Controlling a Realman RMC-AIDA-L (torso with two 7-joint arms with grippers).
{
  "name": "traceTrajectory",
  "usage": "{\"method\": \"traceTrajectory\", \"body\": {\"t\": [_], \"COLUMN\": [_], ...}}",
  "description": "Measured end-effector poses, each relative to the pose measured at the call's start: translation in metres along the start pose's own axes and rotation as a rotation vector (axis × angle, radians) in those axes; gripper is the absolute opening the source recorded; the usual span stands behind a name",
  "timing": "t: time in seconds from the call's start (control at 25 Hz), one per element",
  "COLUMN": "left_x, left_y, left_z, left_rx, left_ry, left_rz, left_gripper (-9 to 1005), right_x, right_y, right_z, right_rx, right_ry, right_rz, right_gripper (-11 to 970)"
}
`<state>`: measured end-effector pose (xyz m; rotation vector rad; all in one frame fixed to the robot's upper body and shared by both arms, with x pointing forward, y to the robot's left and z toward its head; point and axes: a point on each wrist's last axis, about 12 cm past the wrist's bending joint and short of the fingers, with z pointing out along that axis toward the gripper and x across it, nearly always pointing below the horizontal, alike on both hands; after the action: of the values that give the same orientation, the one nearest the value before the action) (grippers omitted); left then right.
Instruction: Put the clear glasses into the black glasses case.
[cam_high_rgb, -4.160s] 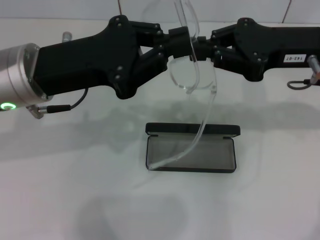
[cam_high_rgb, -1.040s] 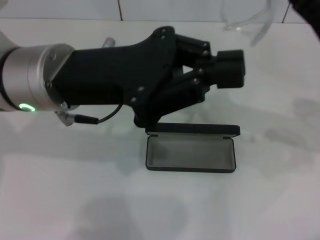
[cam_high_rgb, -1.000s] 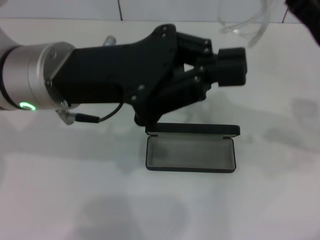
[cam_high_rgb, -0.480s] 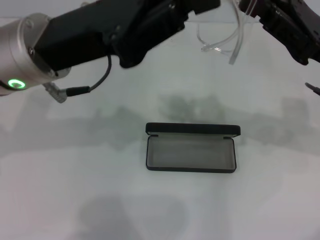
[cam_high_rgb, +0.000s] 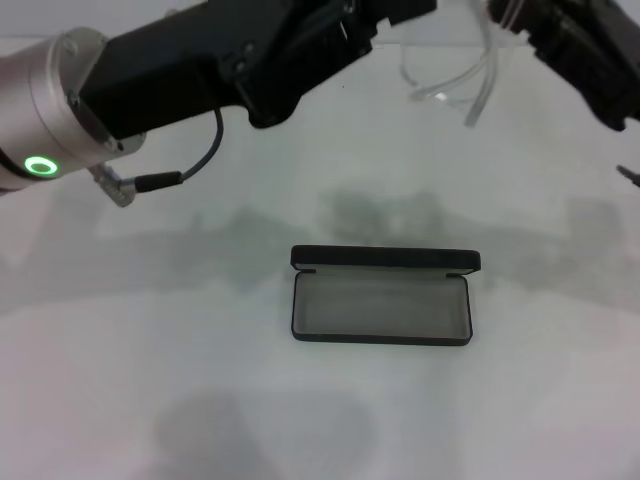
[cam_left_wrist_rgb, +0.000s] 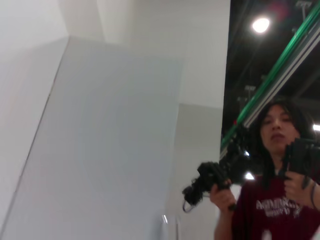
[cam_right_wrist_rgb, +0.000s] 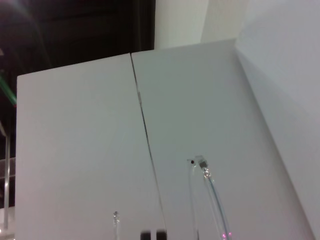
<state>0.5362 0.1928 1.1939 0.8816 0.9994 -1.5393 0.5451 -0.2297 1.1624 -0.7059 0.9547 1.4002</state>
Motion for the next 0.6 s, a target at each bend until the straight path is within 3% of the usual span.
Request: {"method": "traceTrajectory", "body": {"t": [0.4, 0.6], "left_x": [0.006, 0.004], "left_y": [-0.008, -0.008], "left_z": [0.025, 0.029], "left_rx": [0.182, 0.196], "left_ry": [0.067, 0.05], "left_rz": [-0.035, -0.026], "left_gripper": [89, 89], "right_x": [-0.004, 0.002], "right_y": [-0.003, -0.006], "right_z": [-0.004, -0.001], "right_rx": [0.049, 0.066], "right_ry": [-0.05, -0.017], "right_rz": [-0.05, -0.036], "right_gripper": [59, 60]}}
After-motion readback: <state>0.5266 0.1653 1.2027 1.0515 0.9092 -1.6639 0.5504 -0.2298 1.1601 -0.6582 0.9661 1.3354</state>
